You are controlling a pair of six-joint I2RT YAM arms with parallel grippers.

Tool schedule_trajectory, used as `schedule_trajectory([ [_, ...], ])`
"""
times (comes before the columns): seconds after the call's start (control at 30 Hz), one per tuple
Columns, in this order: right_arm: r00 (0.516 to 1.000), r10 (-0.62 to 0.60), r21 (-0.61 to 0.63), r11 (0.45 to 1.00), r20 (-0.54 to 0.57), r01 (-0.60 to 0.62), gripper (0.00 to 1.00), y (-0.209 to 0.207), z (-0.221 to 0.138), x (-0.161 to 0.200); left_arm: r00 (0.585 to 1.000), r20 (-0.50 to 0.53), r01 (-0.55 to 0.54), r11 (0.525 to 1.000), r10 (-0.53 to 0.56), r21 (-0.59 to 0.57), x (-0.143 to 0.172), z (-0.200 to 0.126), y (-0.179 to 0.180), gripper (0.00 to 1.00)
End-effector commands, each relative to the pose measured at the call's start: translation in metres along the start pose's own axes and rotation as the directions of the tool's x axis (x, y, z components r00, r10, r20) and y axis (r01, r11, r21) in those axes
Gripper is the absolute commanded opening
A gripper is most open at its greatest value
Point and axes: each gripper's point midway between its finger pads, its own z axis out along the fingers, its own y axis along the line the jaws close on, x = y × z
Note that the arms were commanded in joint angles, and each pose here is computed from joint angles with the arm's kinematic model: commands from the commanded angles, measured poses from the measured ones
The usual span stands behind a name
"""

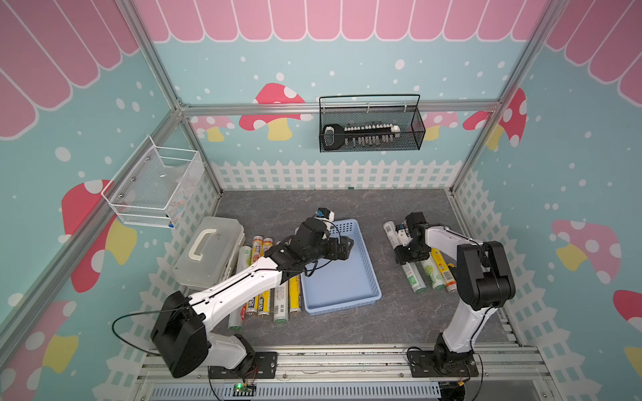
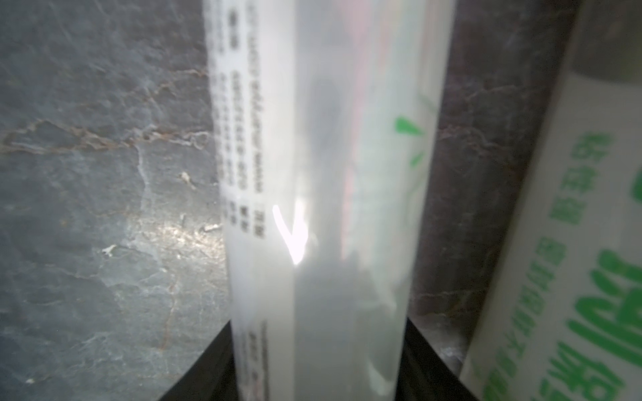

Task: Put the plastic wrap into the basket
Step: Pick up the plastic wrap from the center of the board.

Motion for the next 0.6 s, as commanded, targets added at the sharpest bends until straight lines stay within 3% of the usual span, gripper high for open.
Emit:
schedule_trajectory([
  [0.0, 1.0, 0.007, -0.039, 0.999, 0.007, -0.007, 0.57, 0.011, 0.002, 0.004, 0.997, -0.07, -0.01, 1.0, 0.012, 0.02, 0.009, 0.027, -0.026, 0.99],
  [0.23, 0.999, 0.009, -0.059, 0.998, 0.041, -0.007, 0.5, 0.015, -0.005, -0.001, 0.985, -0.17, 0.003, 1.0, -0.006, -0.019, 0.028, 0.072, -0.052, 0.99],
  [0.57, 0.987, 0.057, -0.112, 0.993, 0.15, -0.041, 0.34, 0.026, -0.034, -0.006, 0.978, -0.208, 0.031, 1.0, -0.03, 0.0, 0.044, 0.091, -0.08, 0.99],
])
